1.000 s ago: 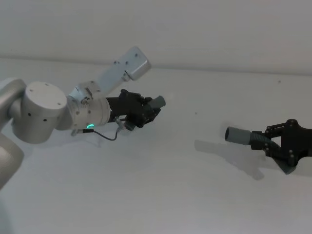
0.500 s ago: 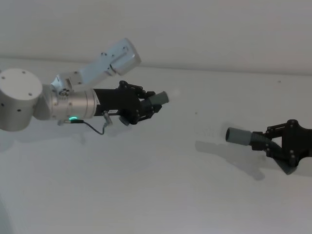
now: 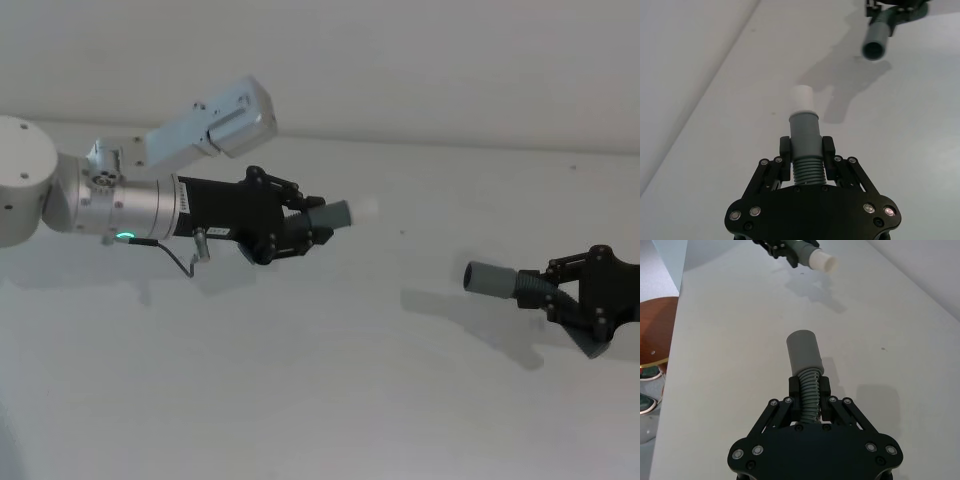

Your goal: Use both hands to pick up one end of the pipe from the table, align the ends, and insert them.

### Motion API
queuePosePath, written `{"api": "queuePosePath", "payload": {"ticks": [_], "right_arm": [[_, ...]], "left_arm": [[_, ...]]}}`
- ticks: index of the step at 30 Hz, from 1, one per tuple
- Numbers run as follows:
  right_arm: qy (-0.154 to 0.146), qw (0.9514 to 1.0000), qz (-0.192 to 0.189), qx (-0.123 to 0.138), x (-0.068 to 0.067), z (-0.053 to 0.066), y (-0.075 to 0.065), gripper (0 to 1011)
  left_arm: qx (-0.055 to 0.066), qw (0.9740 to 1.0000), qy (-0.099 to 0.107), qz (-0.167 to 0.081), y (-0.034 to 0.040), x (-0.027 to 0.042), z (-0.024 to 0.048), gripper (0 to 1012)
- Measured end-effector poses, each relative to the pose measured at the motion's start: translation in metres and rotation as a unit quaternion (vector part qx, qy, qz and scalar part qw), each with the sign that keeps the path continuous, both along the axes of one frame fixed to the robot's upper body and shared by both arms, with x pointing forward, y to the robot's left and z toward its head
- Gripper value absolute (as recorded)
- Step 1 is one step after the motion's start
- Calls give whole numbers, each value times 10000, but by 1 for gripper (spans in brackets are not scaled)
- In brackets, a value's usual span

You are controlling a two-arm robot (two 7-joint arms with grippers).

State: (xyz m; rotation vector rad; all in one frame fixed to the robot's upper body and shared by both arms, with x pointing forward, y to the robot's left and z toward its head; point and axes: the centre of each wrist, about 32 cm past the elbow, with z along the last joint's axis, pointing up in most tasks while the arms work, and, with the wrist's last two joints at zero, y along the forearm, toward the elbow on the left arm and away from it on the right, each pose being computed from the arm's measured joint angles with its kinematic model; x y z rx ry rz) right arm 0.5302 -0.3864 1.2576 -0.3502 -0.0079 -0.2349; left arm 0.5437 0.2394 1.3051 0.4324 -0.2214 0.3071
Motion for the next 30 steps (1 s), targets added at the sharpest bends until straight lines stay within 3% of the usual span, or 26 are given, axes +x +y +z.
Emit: {"api": "queuePosePath", "payload": {"ticks": [6, 12, 23, 30], "right_arm": [[0, 10000, 2, 0, 0, 0, 0, 212], [1, 10000, 1, -1, 0, 0, 0, 212], [1, 10000, 1, -1, 0, 0, 0, 212], [1, 10000, 0, -1, 0, 0, 0, 212]], "left_arm": [[180, 9991, -20, -381, -14, 16, 83, 364], [361, 9975, -52, -605, -48, 32, 136, 364], [629, 9942, -61, -866, -124, 75, 169, 364], [739, 9926, -59, -962, -178, 115, 170, 364]]}}
